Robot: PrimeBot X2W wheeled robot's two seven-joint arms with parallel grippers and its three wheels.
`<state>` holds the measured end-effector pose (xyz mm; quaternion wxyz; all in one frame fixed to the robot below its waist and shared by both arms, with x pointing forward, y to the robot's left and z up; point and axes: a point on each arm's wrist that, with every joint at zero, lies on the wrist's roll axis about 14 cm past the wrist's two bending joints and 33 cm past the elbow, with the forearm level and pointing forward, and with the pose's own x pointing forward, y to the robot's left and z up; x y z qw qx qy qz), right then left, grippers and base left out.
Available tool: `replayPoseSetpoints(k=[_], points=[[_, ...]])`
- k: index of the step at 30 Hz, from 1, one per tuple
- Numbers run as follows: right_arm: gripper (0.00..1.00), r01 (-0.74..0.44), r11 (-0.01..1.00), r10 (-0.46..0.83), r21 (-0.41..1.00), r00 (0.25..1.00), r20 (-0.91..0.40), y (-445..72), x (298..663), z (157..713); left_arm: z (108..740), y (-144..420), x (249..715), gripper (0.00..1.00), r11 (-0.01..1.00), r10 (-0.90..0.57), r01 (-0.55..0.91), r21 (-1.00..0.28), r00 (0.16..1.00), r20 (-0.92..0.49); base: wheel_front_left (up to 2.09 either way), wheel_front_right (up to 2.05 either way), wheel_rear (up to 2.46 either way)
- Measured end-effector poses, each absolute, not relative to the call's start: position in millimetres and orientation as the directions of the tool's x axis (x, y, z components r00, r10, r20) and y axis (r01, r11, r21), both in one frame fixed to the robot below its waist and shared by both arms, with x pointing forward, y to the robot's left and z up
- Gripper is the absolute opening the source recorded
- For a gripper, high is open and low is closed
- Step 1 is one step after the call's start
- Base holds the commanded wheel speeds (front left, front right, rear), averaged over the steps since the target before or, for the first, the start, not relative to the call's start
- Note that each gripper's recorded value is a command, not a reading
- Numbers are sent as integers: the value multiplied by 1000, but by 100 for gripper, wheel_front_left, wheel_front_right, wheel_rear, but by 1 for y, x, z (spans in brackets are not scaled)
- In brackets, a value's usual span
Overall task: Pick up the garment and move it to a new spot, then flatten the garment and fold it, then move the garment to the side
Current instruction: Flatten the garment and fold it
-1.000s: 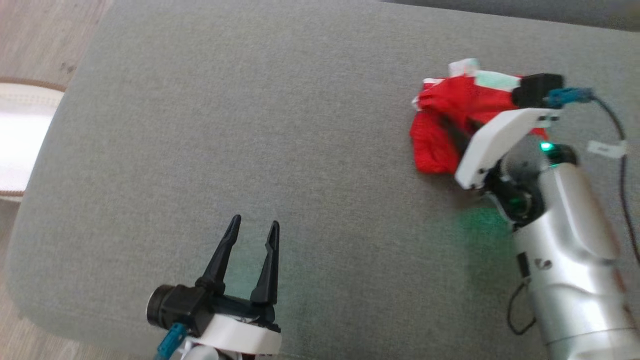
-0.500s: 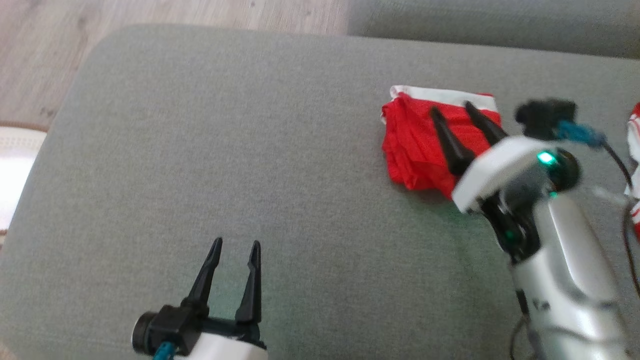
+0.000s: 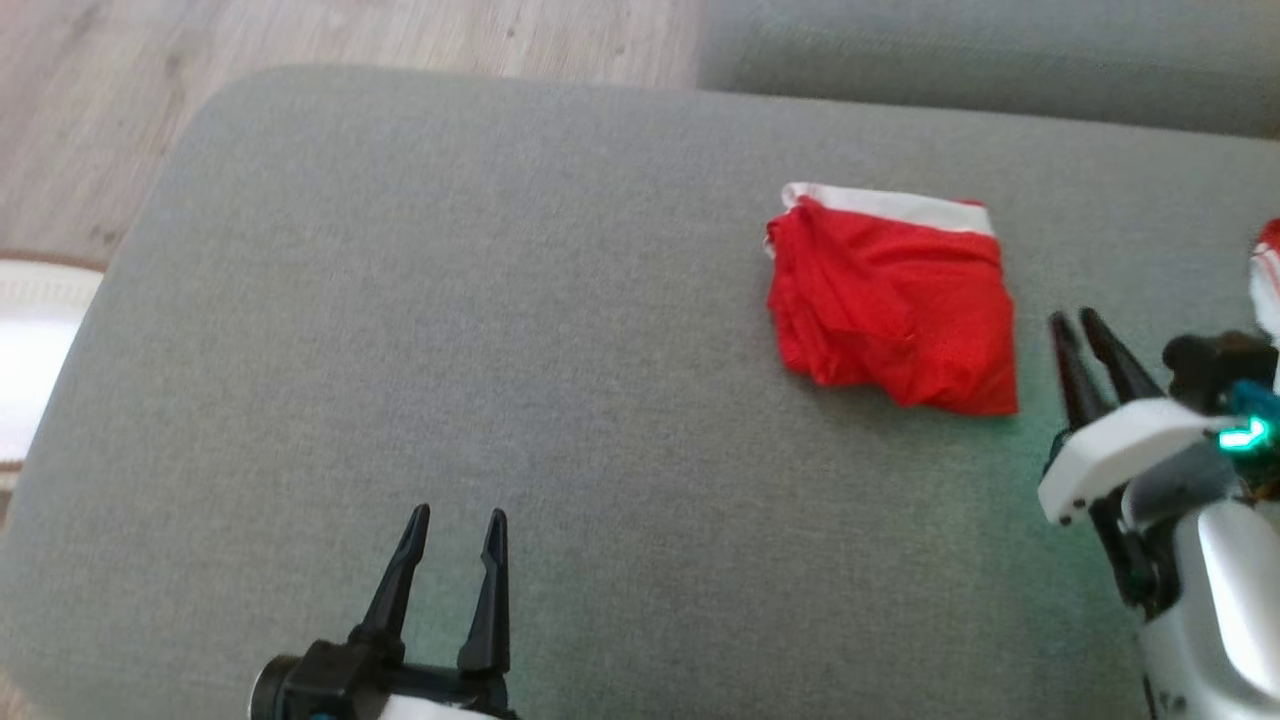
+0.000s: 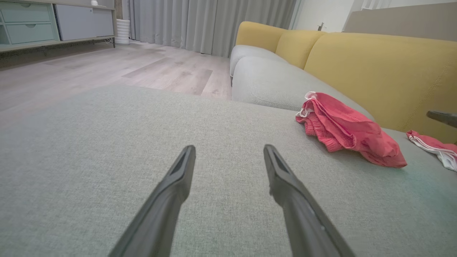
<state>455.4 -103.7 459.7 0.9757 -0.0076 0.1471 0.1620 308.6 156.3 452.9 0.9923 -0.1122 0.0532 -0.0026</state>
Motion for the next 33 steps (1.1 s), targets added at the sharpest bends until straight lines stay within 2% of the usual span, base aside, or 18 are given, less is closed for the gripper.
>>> replayPoseSetpoints(k=[7, 11, 16, 20, 24, 29, 33], points=[[0, -365, 931, 344, 8, 871, -351, -81, 496, 434, 448, 162, 323, 100, 974, -6, -23, -224, 992, -127, 0, 0, 0], [0, -415, 910, 386, 19, 827, -408, -57, 503, 408, 443, 169, 324, 100, 973, 21, -54, -226, 989, -146, 0, 0, 0], [0, -498, 866, 464, 51, 762, -452, -19, 485, 380, 438, 179, 318, 100, 970, 65, -102, -222, 984, -167, 0, 0, 0], [0, -584, 809, 554, 73, 714, -428, 19, 463, 382, 442, 182, 317, 100, 969, 75, -109, -220, 985, -156, 0, 0, 0], [0, -640, 766, 599, 58, 678, -426, 35, 445, 384, 446, 181, 318, 100, 970, 78, -108, -220, 987, -142, 0, 0, 0], [0, -674, 737, 625, 48, 652, -430, 43, 429, 386, 451, 176, 320, 100, 969, 61, -88, -232, 991, -121, 0, 0, 0], [0, -676, 735, 640, 48, 669, -378, 43, 422, 400, 457, 176, 321, 100, 969, 61, -83, -233, 993, -98, 0, 0, 0]])
